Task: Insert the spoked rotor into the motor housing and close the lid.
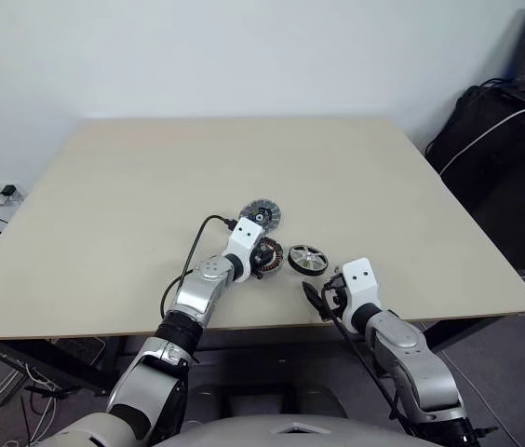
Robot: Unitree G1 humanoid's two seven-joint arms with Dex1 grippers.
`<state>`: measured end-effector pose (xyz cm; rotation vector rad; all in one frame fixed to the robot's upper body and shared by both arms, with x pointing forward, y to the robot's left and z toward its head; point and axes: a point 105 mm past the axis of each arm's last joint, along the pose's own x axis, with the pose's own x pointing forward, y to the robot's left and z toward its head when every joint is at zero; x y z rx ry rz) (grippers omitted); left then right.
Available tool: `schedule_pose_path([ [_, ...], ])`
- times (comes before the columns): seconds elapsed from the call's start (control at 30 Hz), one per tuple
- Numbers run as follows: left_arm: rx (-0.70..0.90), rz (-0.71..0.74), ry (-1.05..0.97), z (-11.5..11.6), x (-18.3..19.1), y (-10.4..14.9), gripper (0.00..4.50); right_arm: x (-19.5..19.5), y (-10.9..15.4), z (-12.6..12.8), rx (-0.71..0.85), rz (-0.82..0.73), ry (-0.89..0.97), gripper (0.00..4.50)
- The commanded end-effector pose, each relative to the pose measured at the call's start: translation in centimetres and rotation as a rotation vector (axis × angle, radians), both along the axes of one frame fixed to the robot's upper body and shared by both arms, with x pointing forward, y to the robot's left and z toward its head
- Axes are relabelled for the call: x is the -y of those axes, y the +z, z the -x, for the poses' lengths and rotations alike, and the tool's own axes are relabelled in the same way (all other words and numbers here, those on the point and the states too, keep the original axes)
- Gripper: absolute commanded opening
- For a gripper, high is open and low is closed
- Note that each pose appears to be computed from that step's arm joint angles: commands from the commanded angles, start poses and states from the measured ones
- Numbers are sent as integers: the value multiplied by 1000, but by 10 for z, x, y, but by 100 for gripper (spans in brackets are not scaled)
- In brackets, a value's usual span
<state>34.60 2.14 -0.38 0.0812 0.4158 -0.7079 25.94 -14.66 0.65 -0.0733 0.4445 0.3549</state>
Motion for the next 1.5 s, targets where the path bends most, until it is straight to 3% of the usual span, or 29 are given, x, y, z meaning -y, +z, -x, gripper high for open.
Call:
schedule_pose_path([
  [0.03, 68, 49, -14, -3, 5, 21, 331, -2, 20, -7, 81, -14, 4, 450],
  [0.13, 89, 93, 3, -3, 3, 31, 320, -3, 22, -8, 83, -33, 6, 450],
  [0.27, 138, 129, 15, 3, -3, 46, 197, -5, 25, -11, 85, -45, 20, 450],
  [0.37, 176, 152, 46, 11, -12, 56, 94, -10, 29, -13, 89, -42, 51, 386],
  [0.47, 187, 141, 101, 20, -27, 55, 2, -18, 33, -18, 89, -19, 96, 293],
  [0.63, 190, 73, 120, 44, -49, 40, 0, -37, 36, -33, 82, 34, 171, 117],
  [0.77, 179, 27, 133, 69, -67, 23, 0, -62, 35, -53, 48, 76, 232, 4],
  [1.17, 233, 15, 229, 109, -70, 8, 0, -109, 36, -89, 55, 199, 393, 4],
  [1.5, 286, 17, 233, 109, -72, 11, 0, -108, 36, -110, 26, 231, 384, 4],
])
